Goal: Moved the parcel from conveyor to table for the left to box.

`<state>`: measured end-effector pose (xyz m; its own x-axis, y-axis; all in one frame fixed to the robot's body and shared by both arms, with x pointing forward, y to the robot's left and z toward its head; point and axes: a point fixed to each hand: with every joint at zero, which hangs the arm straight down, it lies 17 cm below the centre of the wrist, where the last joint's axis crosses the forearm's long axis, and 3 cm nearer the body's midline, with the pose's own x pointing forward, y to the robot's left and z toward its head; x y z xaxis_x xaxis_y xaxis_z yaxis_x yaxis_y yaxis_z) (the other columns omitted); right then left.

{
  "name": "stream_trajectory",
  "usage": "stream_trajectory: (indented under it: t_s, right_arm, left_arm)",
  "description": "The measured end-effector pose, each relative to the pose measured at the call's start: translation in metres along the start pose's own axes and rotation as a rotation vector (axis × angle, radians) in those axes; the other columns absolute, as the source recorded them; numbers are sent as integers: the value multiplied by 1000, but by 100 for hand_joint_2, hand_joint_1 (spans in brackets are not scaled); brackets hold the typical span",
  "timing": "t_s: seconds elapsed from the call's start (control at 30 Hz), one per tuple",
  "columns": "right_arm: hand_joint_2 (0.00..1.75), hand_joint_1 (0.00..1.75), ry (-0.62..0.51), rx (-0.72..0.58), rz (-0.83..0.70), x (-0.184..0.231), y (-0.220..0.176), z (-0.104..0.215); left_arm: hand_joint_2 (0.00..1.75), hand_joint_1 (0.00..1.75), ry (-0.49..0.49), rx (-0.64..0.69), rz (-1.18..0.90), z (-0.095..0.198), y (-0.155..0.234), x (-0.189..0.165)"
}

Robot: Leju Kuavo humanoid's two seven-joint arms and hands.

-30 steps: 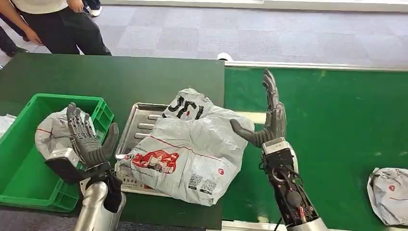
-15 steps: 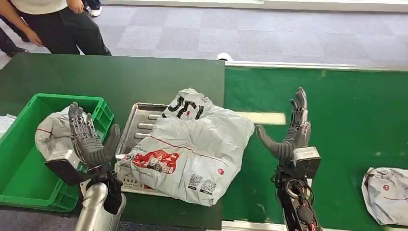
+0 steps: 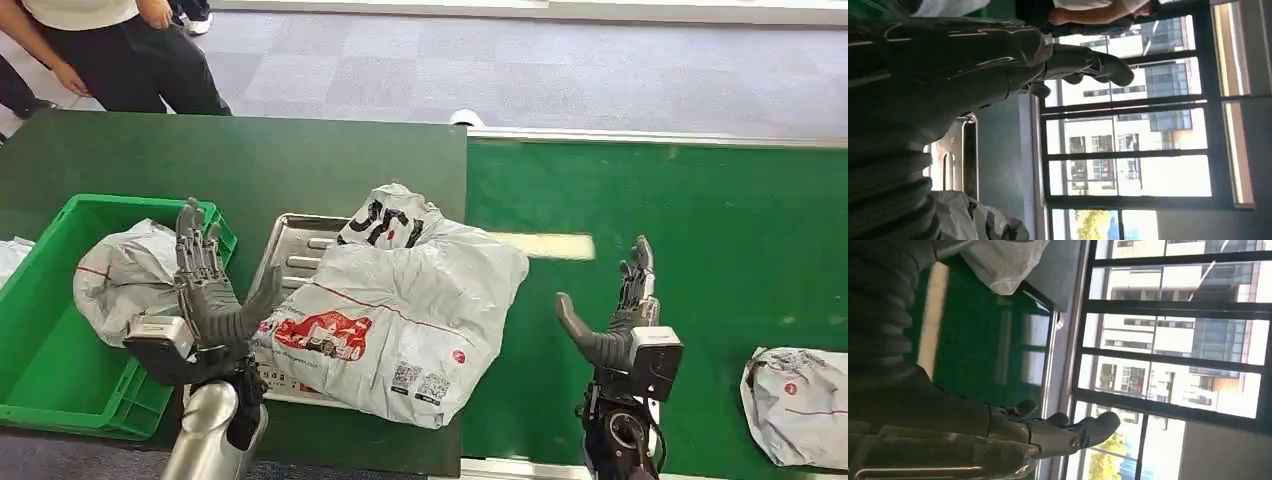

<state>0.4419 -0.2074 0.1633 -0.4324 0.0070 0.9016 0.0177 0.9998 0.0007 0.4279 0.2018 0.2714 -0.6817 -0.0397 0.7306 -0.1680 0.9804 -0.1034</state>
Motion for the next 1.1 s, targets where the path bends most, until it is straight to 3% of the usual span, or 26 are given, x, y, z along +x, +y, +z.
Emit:
stream_trajectory:
  t_s: [0.23,0.6,0.83,1.1]
  right_arm:
    - [175,0,18,20,-2,-5,5,2]
    - [175,0,32,59,2,-8,9,2]
    - [175,0,44,71,15,-11,8,3]
    - [175,0,48,64,16,-12,5,2]
  left_arm:
    - [175,0,-118,-324,-83,4,-68,17]
    - [175,0,-29,-838,-318,57,-138,-43]
    - [175,0,48,-983,-417,82,-144,-78]
    - [175,0,66,-1018,-439,88,-143,-90]
